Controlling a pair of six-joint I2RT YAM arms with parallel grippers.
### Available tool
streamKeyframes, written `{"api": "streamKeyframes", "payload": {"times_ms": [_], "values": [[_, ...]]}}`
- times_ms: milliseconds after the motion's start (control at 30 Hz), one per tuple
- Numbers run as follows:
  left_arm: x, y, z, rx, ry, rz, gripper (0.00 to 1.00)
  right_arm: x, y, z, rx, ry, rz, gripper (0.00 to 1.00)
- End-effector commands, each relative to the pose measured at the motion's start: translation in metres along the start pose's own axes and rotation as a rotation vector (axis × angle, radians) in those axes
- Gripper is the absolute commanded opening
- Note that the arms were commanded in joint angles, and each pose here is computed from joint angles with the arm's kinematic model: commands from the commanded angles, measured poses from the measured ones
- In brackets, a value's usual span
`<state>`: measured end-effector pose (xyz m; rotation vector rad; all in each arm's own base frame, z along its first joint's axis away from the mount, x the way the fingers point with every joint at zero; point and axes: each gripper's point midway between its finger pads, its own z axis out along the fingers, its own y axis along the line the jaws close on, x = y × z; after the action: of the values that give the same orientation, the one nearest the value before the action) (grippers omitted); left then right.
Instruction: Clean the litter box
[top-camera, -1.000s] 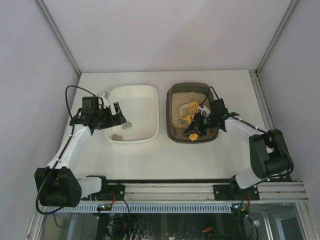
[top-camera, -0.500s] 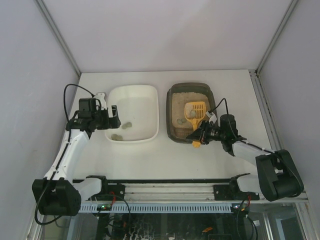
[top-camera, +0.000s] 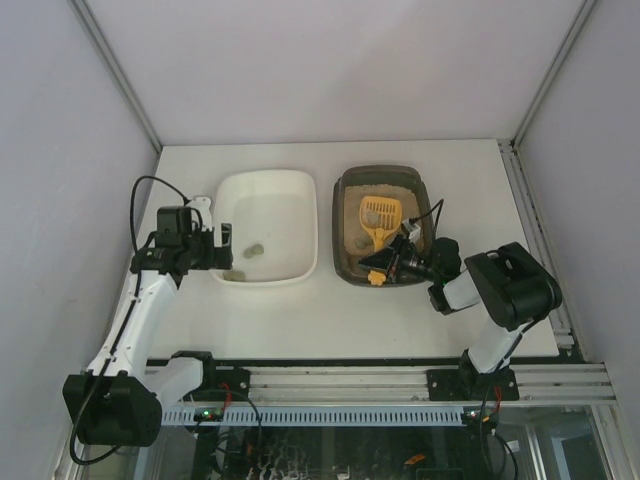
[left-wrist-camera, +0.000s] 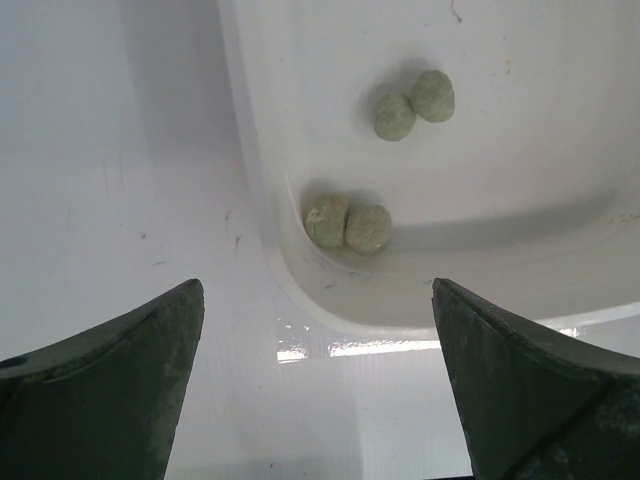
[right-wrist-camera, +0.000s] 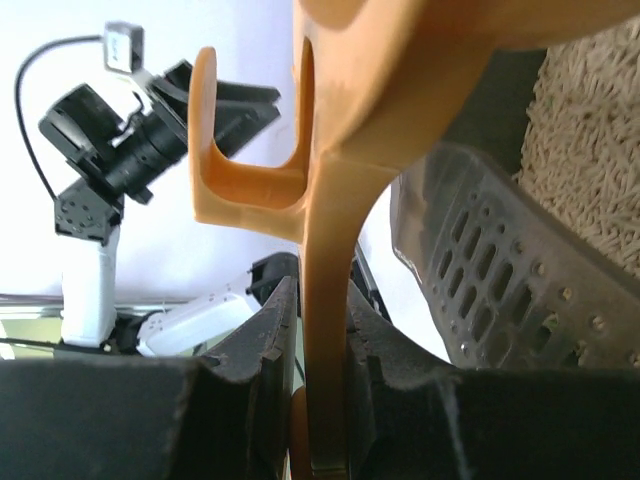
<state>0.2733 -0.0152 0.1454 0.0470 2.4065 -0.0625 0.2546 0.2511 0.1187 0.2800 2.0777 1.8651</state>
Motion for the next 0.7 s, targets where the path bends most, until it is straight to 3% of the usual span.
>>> {"api": "streamKeyframes", "payload": {"times_ms": [0, 133, 300, 400, 533, 667], "values": [[0.008, 0.01, -0.004, -0.043, -0.002, 0.031, 1.0, -0.009, 0.041, 0.003, -0.158, -0.051, -0.09, 0.0], [0.008, 0.007, -0.004, -0.024, -0.001, 0.04, 1.0, -0.021, 0.049, -0.014, -0.165, -0.111, -0.093, 0.0], [0.011, -0.008, -0.006, 0.072, 0.008, 0.078, 1.0, -0.007, 0.021, -0.015, 0.005, -0.048, -0.101, 0.0], [0.016, -0.024, -0.012, 0.172, 0.032, 0.112, 1.0, -0.017, 0.015, -0.036, 0.034, -0.14, -0.082, 0.0], [0.017, -0.031, -0.013, 0.215, 0.033, 0.126, 1.0, -0.003, 0.002, -0.031, 0.135, -0.074, -0.099, 0.0], [0.018, -0.03, -0.012, 0.215, 0.042, 0.125, 1.0, -0.018, 0.002, -0.041, 0.132, -0.136, -0.082, 0.0]]}}
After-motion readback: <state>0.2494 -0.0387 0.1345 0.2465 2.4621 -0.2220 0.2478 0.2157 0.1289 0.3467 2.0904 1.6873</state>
